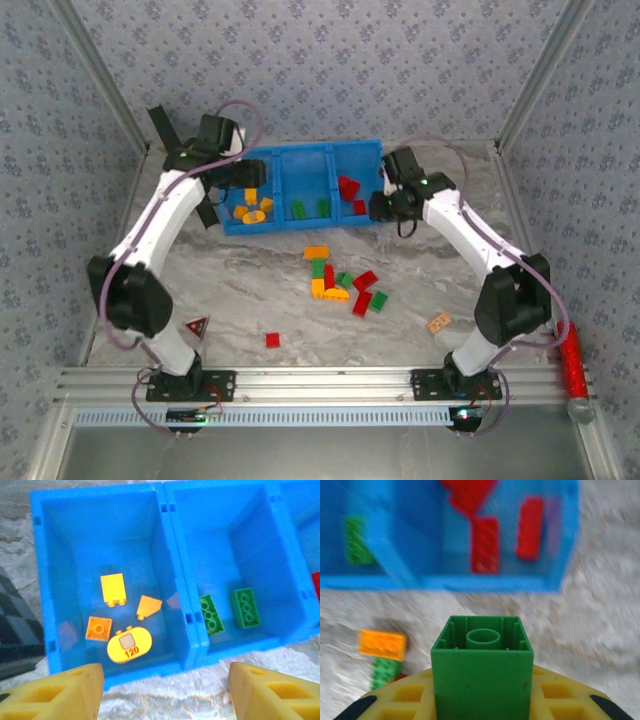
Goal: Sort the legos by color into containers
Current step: Place the lego in the container.
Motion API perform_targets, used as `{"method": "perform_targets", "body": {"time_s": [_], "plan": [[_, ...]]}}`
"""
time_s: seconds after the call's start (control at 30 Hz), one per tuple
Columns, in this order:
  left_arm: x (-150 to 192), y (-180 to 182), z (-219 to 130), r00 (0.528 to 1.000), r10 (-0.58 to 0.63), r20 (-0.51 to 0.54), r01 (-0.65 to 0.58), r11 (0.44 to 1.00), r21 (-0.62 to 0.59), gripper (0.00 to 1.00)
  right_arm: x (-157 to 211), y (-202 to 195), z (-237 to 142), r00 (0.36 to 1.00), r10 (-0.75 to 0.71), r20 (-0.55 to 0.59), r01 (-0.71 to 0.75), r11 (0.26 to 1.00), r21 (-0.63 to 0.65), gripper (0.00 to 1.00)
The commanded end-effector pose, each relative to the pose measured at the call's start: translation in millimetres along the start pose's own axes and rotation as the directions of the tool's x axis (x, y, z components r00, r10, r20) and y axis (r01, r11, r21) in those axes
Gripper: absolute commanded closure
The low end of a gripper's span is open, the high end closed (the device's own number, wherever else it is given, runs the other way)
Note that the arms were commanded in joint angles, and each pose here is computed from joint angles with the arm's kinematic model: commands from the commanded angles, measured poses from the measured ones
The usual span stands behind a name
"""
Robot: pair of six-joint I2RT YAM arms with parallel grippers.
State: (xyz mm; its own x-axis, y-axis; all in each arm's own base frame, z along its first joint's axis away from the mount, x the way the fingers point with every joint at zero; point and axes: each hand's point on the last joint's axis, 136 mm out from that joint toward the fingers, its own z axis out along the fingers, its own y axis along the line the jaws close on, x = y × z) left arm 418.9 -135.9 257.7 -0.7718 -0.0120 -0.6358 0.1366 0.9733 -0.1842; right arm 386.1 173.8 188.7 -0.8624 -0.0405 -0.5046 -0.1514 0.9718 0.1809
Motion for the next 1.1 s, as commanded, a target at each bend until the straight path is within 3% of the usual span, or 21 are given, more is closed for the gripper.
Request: {"method": "perform_targets", "body": {"time_s": [0.0, 0.23, 0.47, 0.73, 1.07], "plan": [[37, 5, -16, 0.998, 0.013, -0.067, -0.012, 1.0, 0.009, 0.32, -13, 23, 6, 0.996, -0.085, -0.03, 0.085, 0.996, 0.014, 0.75], [116, 15, -50, 0.989, -0.066, -0.13, 0.069, 0.997, 0.019, 0.32, -54, 91, 29, 0.976, -0.216, 0.008, 0.216, 0.976, -0.027, 0.75], [176, 12, -61, 0.969, -0.142, -0.204, 0.154, 0.987, 0.044, 0.31, -60, 134, 66, 0.955, -0.298, 0.002, 0.298, 0.954, -0.046, 0.75], [219, -13, -51, 0.941, -0.177, -0.287, 0.213, 0.972, 0.099, 0.31, -52, 150, 114, 0.95, -0.311, -0.012, 0.309, 0.947, -0.082, 0.75], [249, -62, -25, 0.913, -0.161, -0.374, 0.232, 0.96, 0.154, 0.31, -33, 146, 165, 0.919, -0.386, -0.075, 0.387, 0.922, -0.01, 0.74]]}}
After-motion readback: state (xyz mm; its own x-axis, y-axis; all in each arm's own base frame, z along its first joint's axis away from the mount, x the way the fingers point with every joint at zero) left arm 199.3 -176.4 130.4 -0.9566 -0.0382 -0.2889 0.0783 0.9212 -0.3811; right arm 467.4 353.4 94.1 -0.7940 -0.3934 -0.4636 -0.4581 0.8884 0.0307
